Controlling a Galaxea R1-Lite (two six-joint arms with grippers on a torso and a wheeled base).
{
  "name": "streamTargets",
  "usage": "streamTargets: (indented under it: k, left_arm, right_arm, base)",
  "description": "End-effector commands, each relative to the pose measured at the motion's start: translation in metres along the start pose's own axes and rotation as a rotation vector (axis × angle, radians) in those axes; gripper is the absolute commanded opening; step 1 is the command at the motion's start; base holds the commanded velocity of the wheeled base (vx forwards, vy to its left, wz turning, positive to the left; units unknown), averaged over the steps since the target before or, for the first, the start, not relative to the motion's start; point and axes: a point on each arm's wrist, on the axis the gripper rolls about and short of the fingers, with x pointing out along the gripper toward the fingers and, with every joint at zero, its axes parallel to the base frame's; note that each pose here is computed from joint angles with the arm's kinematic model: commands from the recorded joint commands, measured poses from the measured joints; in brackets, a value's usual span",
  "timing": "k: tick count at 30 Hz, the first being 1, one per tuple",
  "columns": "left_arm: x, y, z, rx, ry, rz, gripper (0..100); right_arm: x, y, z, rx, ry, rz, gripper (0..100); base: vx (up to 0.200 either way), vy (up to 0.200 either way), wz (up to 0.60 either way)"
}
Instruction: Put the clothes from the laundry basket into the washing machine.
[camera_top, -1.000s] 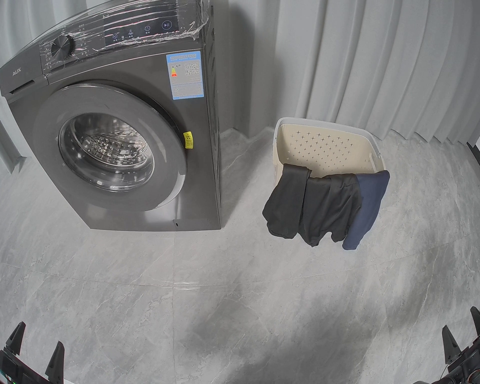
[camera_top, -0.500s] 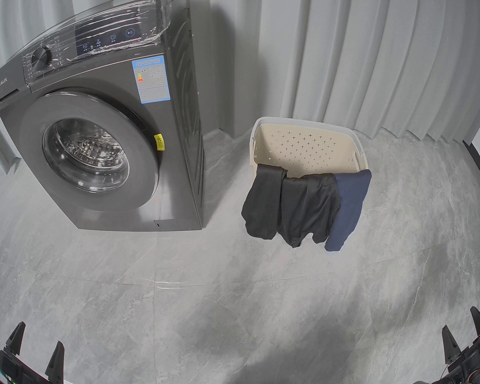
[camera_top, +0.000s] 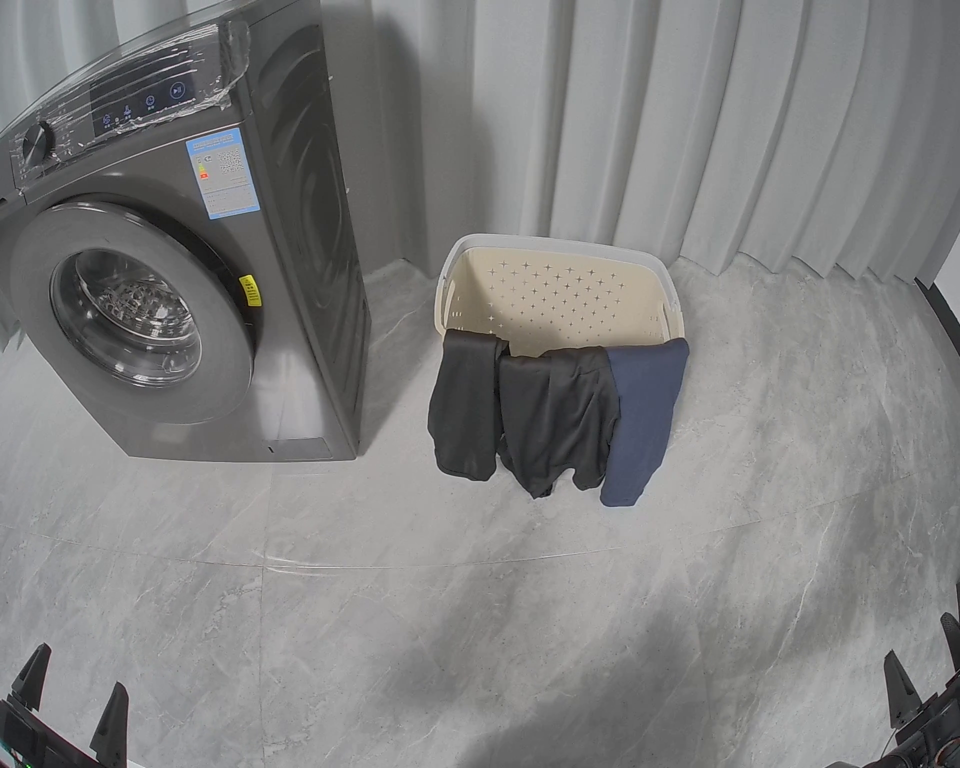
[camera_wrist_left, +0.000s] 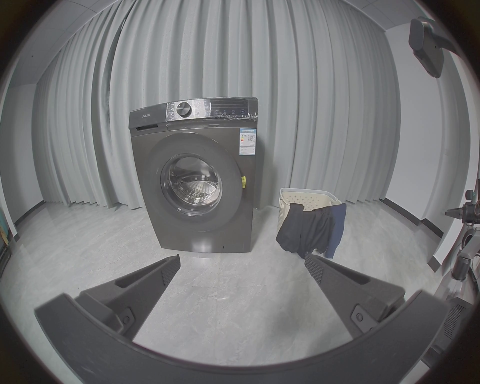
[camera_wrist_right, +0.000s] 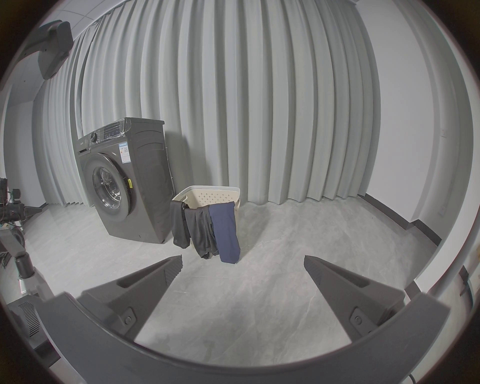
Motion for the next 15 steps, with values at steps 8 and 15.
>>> streamTargets:
  k: [8,15]
  left_arm:
    - [0.0,0.0001,-0.0051,-0.002,0.0,0.002,100]
    - [0.0,0.0002,-0.0053,-0.002,0.001,0.005,100]
  right_arm:
    - [0.0006,0.0,-0.0051,0.0,0.008,0.0,100]
    - [0.0005,0.0,-0.0051,0.0,0.007,0.0,100]
  base:
    - [0.0,0.0,0.0]
    - [0.143,0.0,0.0]
